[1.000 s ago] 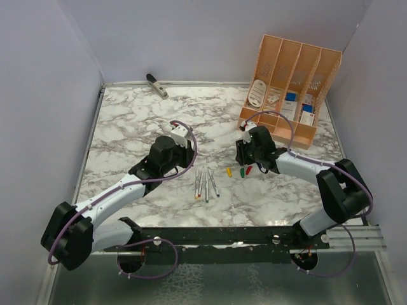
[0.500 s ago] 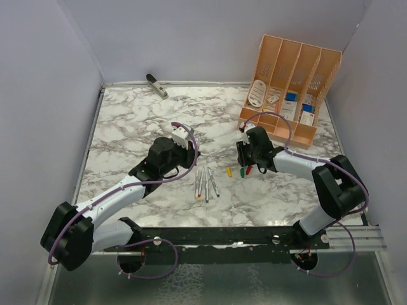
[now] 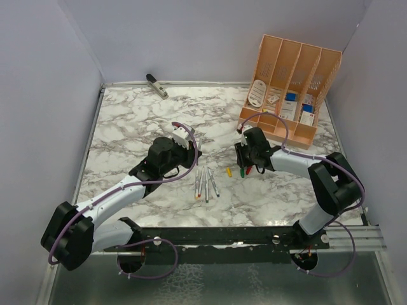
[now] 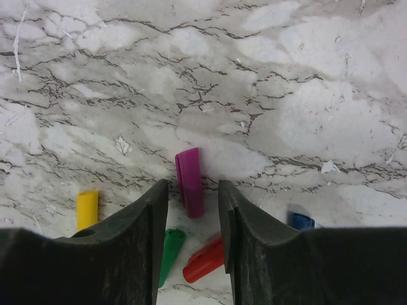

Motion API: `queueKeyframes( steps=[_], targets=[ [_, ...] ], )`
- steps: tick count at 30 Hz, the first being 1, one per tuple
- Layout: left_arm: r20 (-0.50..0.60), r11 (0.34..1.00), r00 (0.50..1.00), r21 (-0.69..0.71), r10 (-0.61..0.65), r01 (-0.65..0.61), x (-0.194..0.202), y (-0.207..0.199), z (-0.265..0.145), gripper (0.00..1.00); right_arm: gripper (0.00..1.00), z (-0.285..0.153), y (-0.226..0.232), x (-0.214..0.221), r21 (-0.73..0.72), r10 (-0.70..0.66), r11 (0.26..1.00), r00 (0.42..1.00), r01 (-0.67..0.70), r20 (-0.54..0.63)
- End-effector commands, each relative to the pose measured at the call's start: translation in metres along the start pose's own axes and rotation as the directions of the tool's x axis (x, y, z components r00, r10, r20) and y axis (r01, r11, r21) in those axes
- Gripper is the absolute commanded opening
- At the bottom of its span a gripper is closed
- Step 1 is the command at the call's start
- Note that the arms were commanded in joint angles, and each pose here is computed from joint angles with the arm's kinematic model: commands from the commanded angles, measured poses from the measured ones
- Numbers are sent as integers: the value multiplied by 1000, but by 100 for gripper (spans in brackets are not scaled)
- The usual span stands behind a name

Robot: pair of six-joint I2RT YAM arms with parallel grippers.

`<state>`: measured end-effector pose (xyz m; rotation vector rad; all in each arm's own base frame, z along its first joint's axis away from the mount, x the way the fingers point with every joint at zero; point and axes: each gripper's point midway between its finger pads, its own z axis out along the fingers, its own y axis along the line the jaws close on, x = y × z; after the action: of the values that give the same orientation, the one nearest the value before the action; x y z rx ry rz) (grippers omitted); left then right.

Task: Insert the pens into the pen caps

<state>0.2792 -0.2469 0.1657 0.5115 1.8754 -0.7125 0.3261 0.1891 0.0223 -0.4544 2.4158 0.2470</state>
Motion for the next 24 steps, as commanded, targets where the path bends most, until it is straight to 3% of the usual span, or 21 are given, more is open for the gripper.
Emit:
queueKeyframes(
  steps=[1,9,14,19,24],
  targets=[
    [42,999,999,38,19,-21,-13,-7,2,0,37,5,-1,-2,28,-5,1000,1000,6,-21],
    [42,999,999,30,16,-17,-12,-5,2,0,26,11,-2,6,49,-17,999,996,21,-83],
    [45,1000,999,25,15,-16,-12,-5,1,0,1,10,-1,13,67,-29,997,990,38,-135],
    [53,999,998,31,26,-28,-13,-5,0,0,1,7,1,3,74,-39,996,992,48,-116],
    [66,995,996,84,53,-58,-14,-14,0,0,1,2,12,-49,45,-26,999,999,24,36]
  ],
)
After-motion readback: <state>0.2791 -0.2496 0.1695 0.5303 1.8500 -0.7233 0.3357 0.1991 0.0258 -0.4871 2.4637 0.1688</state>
